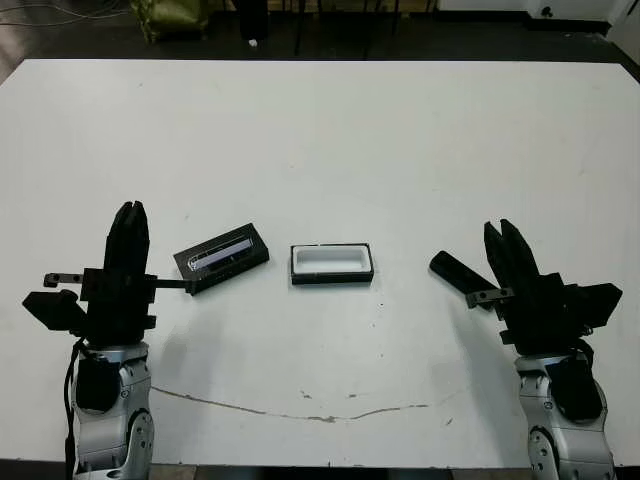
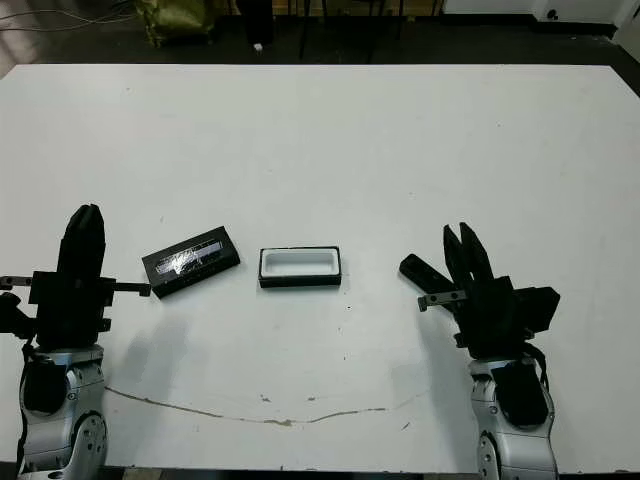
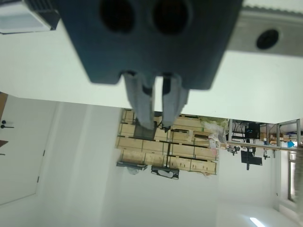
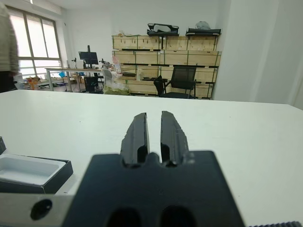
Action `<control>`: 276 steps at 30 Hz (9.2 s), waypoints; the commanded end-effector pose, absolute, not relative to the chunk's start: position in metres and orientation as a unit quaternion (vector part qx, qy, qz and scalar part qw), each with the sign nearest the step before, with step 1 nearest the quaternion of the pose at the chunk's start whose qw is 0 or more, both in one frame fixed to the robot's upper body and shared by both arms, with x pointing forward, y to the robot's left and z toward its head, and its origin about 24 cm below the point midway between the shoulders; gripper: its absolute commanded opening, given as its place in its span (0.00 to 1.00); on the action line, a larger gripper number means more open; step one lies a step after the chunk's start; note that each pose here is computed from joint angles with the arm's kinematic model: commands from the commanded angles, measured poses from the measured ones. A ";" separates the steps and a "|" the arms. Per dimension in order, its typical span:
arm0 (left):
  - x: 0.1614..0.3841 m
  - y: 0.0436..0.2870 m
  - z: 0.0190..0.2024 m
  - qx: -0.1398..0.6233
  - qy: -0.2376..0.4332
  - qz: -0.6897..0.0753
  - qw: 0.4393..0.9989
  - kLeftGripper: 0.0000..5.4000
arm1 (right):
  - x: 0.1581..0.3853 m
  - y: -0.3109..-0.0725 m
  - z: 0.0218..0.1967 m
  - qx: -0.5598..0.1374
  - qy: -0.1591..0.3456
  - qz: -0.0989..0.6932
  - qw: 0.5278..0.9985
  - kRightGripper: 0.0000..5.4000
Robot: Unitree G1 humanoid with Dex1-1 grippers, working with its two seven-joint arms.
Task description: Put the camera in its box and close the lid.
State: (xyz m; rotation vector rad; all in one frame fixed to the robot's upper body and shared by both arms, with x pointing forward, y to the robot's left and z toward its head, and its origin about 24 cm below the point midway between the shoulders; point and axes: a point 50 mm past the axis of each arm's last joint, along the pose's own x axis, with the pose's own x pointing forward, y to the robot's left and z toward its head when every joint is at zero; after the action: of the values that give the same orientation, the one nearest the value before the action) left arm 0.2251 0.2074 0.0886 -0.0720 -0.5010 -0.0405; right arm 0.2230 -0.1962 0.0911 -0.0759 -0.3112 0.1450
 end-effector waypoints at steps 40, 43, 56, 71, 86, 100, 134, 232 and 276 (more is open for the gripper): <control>0.225 0.208 0.082 -0.040 -0.228 -0.025 0.973 0.00 | 0.240 -0.271 0.140 -0.240 0.003 0.232 0.943 0.22; 0.224 0.207 0.083 -0.037 -0.227 -0.023 0.973 0.00 | 0.243 -0.271 0.135 -0.195 0.020 0.276 0.941 0.35; 0.225 0.205 0.084 -0.034 -0.225 -0.029 0.973 0.00 | 0.250 -0.285 0.107 -0.150 0.045 0.344 0.926 0.87; 0.225 0.204 0.083 -0.036 -0.221 -0.028 0.974 0.00 | 0.252 -0.287 0.087 -0.121 0.072 0.353 0.925 0.76; 0.224 0.204 0.083 -0.030 -0.215 -0.028 0.976 0.00 | 0.256 -0.285 0.075 -0.121 0.087 0.386 0.910 0.98; 0.224 0.203 0.082 -0.031 -0.217 -0.026 0.975 0.00 | 0.260 -0.287 0.056 -0.119 0.123 0.382 0.908 0.98; 0.224 0.204 0.082 -0.030 -0.216 -0.025 0.976 0.00 | 0.240 -0.256 0.076 -0.112 0.179 0.443 0.871 0.12; 0.222 0.200 0.075 -0.046 -0.207 -0.021 0.977 0.00 | 0.345 -0.092 0.117 -0.310 0.193 0.679 0.637 0.11; 0.222 0.198 0.074 -0.052 -0.204 -0.024 0.977 0.00 | 0.346 -0.105 0.164 -0.254 0.070 0.653 0.710 0.99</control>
State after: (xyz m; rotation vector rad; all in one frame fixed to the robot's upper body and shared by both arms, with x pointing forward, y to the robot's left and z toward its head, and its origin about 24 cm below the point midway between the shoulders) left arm 0.2247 0.1963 0.0806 -0.1085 -0.4491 -0.0577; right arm 0.3453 -0.1002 0.1581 -0.5649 0.1572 1.4546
